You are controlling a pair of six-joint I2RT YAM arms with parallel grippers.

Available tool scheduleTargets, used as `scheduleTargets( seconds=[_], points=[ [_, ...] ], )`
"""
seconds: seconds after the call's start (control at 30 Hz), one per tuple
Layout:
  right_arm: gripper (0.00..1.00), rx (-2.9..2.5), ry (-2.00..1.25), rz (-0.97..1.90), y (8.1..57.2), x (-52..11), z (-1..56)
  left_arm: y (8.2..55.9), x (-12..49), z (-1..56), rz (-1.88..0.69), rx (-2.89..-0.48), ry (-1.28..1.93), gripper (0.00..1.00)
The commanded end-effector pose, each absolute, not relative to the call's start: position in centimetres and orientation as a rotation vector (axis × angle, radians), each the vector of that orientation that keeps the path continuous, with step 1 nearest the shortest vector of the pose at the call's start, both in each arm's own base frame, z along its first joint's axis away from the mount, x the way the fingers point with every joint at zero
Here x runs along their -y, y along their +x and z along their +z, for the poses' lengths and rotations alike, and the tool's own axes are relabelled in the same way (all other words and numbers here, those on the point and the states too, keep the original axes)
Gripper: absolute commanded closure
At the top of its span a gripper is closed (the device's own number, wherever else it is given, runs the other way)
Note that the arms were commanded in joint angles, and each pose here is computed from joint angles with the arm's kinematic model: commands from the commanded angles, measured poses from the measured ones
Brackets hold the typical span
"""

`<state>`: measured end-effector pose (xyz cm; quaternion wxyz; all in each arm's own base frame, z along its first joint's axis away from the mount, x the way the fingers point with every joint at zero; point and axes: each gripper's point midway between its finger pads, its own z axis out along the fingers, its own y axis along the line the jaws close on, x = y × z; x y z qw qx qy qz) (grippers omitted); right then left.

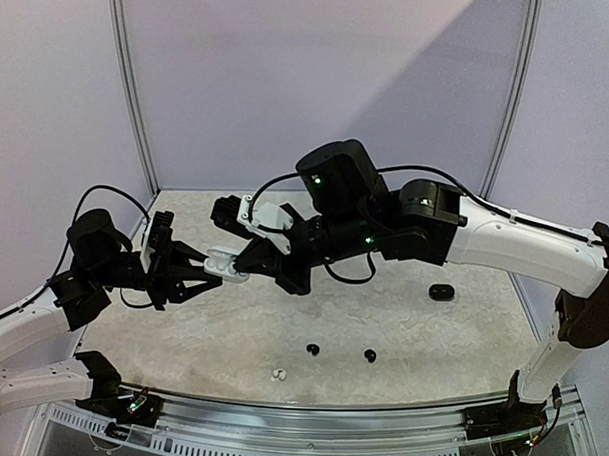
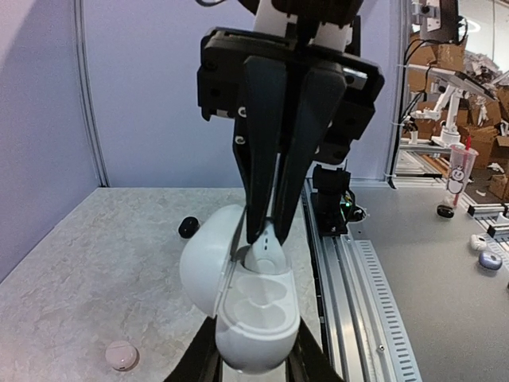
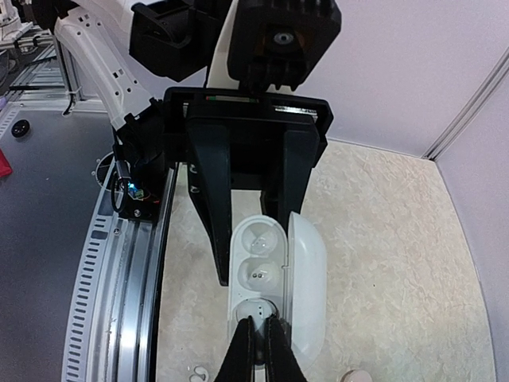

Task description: Insert the wireless bluetooth earbuds into the charging case

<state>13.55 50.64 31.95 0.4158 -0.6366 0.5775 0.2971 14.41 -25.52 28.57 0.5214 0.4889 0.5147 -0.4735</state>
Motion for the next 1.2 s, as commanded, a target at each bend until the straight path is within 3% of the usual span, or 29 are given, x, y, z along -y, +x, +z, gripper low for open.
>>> scheduleTargets(
  seconds=[0.0,0.27,0.87,1.0,1.17],
  points=[
    [0.98,-1.475,-1.630,0.710,13.6,-51.0,30.5,13.9,25.7,30.3,-1.135,-1.165,1.181,1.00],
    [0.72,-1.483,-1.609,0.693,14.0,-50.8,30.7,13.8,25.7,30.2,-1.134,-1.165,1.181,1.00],
    [0.65,-1.348,-1.279,0.952,13.7,-47.7,42.5,17.1,24.6,27.1,-1.159,-1.429,0.926,1.00],
    [0.63,-1.552,-1.159,0.943,16.8,-46.1,39.6,18.4,23.4,26.9,-1.151,-1.488,0.826,1.00],
    [0.65,-1.963,-1.035,0.851,20.5,-44.7,30.3,19.2,21.6,26.2,-1.091,-1.539,0.735,1.00]
  ],
)
